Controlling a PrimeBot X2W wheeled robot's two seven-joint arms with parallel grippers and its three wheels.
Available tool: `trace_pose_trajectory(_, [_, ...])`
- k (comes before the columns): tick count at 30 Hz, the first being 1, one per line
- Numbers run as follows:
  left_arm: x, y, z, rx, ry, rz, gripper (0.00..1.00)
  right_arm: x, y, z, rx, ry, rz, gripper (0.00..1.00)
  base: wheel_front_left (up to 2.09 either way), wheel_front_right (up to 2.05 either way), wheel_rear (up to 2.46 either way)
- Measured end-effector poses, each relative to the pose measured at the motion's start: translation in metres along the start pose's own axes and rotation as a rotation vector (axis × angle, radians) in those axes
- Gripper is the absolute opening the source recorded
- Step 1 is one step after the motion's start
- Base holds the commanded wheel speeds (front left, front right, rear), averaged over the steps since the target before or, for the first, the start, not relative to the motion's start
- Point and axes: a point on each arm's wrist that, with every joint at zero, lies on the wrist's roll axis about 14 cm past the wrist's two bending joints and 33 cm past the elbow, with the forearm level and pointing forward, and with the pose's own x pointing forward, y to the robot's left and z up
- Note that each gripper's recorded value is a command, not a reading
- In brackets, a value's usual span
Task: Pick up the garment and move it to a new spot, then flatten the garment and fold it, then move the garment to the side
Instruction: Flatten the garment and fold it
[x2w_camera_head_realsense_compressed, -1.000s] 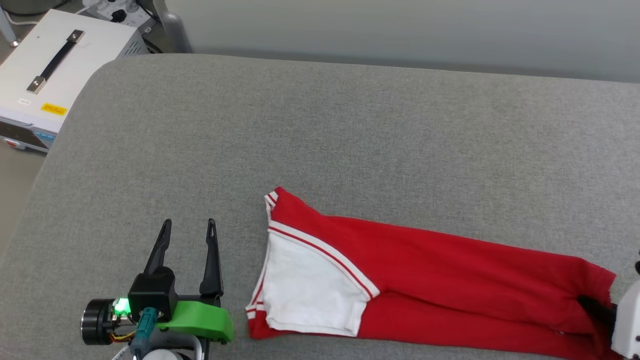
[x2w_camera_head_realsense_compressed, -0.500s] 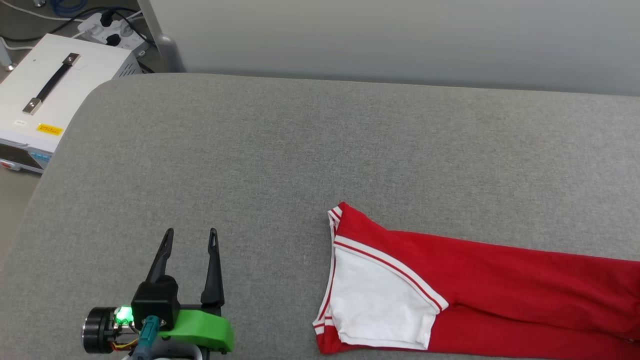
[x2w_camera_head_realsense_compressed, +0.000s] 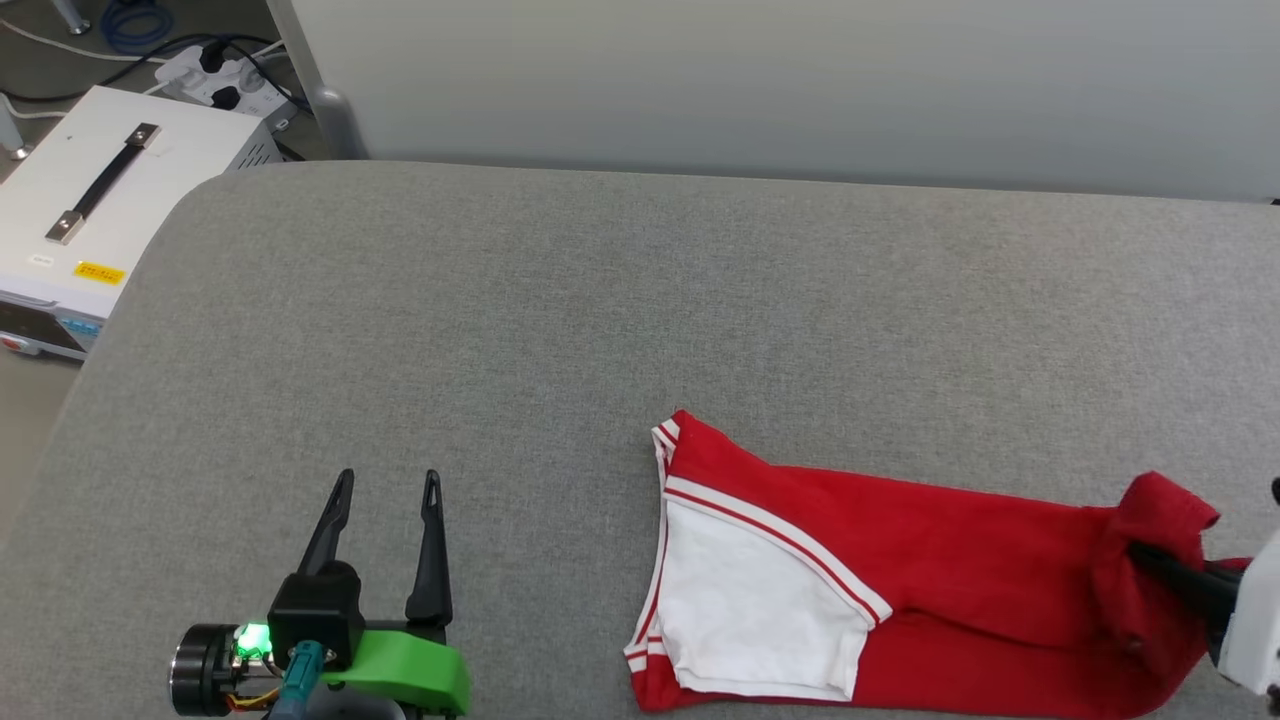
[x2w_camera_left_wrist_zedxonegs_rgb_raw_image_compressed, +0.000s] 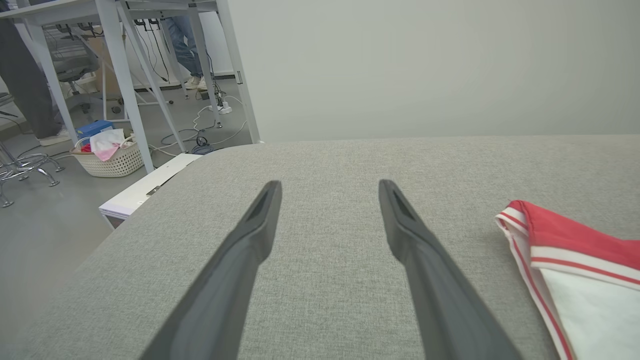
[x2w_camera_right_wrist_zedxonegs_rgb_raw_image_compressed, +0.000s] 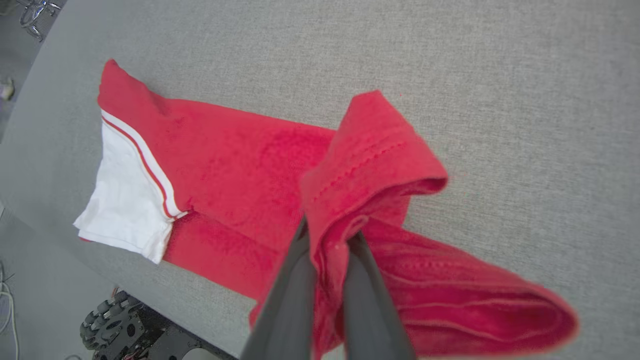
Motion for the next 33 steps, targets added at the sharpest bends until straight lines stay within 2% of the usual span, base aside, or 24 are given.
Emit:
trace_pose_trajectory(9, [-0.002, 0.001, -0.006, -0.004, 0.022, 0.005, 1.0, 0.033, 0.08, -0.004, -0.061, 0.052, 0.208, 0.0, 0.0, 0.0, 0.0])
trace_pose_trajectory(17, [-0.002, 0.0, -0.013, -0.008, 0.044, 0.011, 1.0, 0.062, 0.138, -0.009, -0.157, 0.107, 0.344, 0.0, 0.0, 0.0, 0.0])
trace_pose_trajectory(24, [-0.001, 0.005, -0.018, -0.005, 0.062, 0.028, 1.0, 0.095, 0.171, -0.015, -0.233, 0.136, 0.407, 0.0, 0.0, 0.0, 0.0])
trace_pose_trajectory(33, [0.003, 0.005, -0.021, -0.004, 0.071, 0.031, 1.0, 0.122, 0.174, -0.036, -0.25, 0.2, 0.399, 0.0, 0.0, 0.0, 0.0])
